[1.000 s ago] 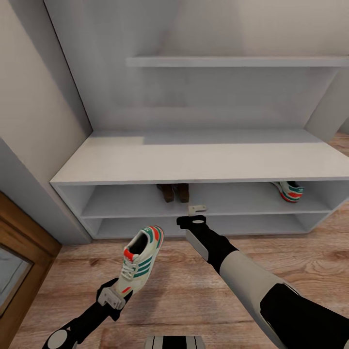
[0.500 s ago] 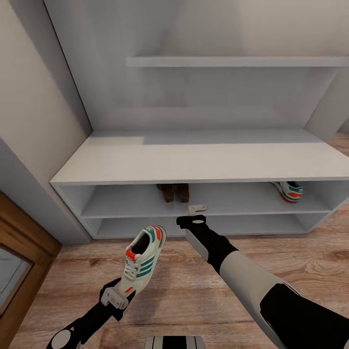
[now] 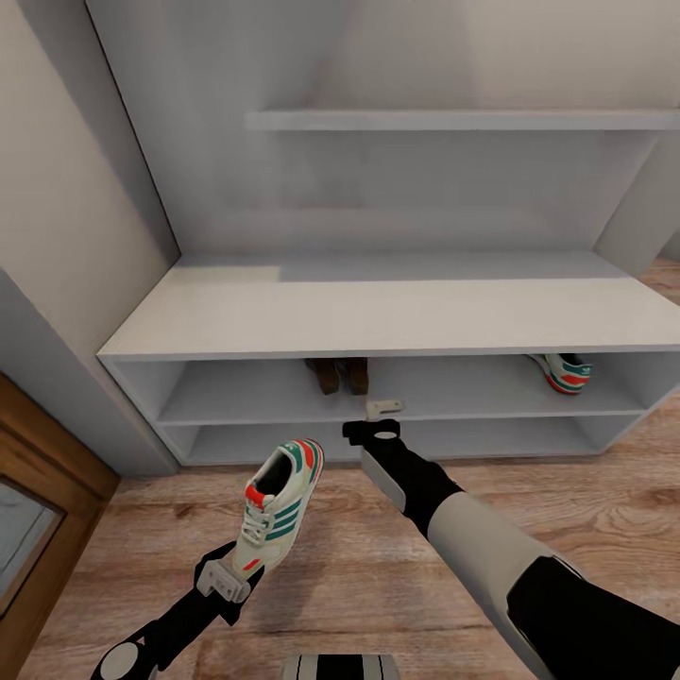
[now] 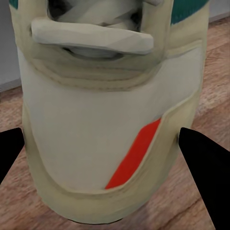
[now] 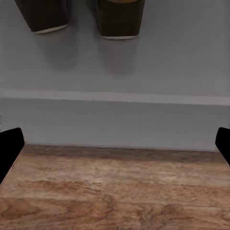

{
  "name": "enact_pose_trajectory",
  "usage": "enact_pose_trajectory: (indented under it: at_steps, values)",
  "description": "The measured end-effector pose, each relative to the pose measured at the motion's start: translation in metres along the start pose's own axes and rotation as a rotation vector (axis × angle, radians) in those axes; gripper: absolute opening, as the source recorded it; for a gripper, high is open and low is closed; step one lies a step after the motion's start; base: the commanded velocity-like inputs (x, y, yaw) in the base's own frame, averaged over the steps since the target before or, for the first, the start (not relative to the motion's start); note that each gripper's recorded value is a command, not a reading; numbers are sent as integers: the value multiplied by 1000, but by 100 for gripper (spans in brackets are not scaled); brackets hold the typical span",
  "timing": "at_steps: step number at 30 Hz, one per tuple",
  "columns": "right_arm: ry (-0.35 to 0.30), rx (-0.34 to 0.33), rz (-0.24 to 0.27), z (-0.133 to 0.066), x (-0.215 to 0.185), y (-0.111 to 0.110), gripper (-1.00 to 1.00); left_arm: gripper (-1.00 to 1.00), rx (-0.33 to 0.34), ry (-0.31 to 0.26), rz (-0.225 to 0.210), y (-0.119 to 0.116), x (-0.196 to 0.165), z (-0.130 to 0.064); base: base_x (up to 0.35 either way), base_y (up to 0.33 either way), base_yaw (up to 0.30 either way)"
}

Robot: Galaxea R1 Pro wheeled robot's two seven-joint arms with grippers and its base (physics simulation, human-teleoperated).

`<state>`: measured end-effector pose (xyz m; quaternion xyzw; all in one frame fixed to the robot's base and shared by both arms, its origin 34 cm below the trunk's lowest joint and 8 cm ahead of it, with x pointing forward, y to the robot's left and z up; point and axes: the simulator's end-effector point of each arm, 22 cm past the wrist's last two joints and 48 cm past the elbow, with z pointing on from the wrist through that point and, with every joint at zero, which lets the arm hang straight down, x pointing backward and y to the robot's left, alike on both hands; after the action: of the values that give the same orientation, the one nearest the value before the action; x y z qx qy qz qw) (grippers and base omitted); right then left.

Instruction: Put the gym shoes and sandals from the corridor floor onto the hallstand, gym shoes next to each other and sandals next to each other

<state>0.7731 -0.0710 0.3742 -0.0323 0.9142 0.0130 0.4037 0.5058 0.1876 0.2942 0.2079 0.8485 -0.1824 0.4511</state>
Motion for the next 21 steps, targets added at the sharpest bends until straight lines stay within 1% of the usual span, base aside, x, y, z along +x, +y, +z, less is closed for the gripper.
enact_pose_trajectory:
  at_steps: [1,4,8,10,11,13,14,16,17,18,20,21]
  values:
    - [0,0,0,0,0,0,100,-100,0,0,0,0,0,0,0,0,0]
    - [-36,-7,16,-2,3,4,100,-100,0,-1,-1,0,0,0,0,0,0]
    - [-64,-13,18,-3,5,8,100,-100,0,-1,-2,1,0,0,0,0,0]
    - [-79,-24,8,-6,12,14,100,-100,1,-2,-2,0,-1,0,0,0,0]
    - [-80,-24,7,-6,12,15,100,-100,1,-2,-2,0,-1,0,0,0,0]
    - [-79,-44,-6,-11,29,26,100,-100,1,-2,-2,0,-1,0,0,0,0]
    - [-80,-44,-7,-11,29,26,100,-100,1,-2,-2,0,-1,0,0,0,0]
    - [-77,-52,-19,-15,50,23,100,-100,2,-3,-2,0,-1,0,0,0,0]
    - [-79,-54,-24,-18,57,18,100,-100,3,-3,-2,0,-1,0,0,0,0]
    - [-80,-54,-25,-18,57,18,100,-100,3,-4,-2,0,-1,0,0,0,0]
    - [-92,-56,-36,-24,67,4,100,-100,4,-5,-1,0,-2,0,0,0,0]
    - [-92,-56,-36,-24,67,4,100,-100,3,-5,-1,0,-2,0,0,0,0]
